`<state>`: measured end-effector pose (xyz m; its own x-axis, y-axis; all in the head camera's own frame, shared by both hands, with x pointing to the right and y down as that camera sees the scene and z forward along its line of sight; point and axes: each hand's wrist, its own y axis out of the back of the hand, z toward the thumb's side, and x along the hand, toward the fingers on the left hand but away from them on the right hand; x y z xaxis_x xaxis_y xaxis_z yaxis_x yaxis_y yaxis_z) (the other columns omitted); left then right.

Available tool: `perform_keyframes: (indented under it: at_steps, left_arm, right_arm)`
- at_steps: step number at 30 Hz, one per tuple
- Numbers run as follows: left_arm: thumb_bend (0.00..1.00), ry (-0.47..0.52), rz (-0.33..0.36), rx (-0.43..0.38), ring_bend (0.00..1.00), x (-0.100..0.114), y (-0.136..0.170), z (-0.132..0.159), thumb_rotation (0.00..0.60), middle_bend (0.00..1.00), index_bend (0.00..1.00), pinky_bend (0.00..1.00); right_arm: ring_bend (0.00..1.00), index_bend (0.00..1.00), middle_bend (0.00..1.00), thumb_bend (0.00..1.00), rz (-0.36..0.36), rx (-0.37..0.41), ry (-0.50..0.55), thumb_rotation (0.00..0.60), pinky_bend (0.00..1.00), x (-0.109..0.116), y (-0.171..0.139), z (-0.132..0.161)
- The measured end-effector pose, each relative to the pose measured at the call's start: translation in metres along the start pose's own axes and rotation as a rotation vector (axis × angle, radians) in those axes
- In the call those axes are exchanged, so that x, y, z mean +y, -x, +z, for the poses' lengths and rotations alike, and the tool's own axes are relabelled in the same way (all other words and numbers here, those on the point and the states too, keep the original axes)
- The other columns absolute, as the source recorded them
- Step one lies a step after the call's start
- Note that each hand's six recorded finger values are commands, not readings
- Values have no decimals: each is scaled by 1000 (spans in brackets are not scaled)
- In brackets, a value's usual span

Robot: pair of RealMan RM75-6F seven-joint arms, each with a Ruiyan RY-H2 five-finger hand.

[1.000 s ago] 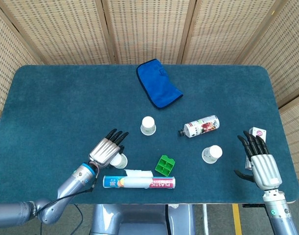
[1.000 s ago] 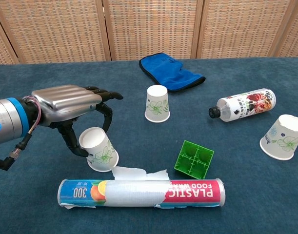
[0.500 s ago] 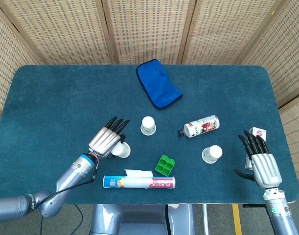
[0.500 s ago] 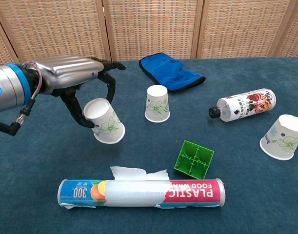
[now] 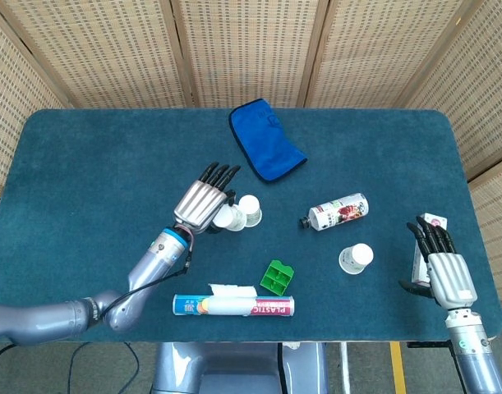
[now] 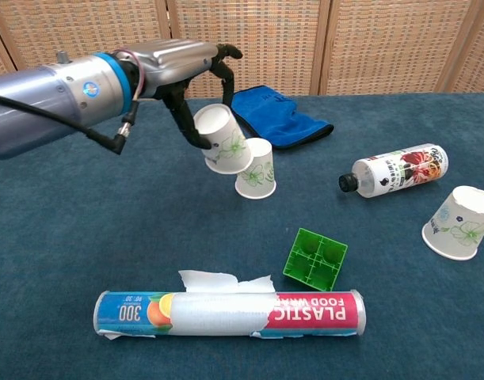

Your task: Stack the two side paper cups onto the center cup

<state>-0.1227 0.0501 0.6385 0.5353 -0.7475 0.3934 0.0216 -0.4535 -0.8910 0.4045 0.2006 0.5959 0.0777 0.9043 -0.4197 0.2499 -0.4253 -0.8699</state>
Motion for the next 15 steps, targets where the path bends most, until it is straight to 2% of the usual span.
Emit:
perform_keyframes:
  at_steps: [6, 15]
  left_arm:
    - [111, 9, 40, -2, 0, 8, -23, 12, 600, 0, 506, 0]
    - [111, -19, 31, -16, 0, 11, -40, 26, 600, 0, 506, 0]
  right_arm:
    - [0, 41, 0, 18, 19, -15, 5, 600, 0, -4, 4, -5]
    - [0, 41, 0, 17, 17, -29, 21, 600, 0, -3, 8, -10]
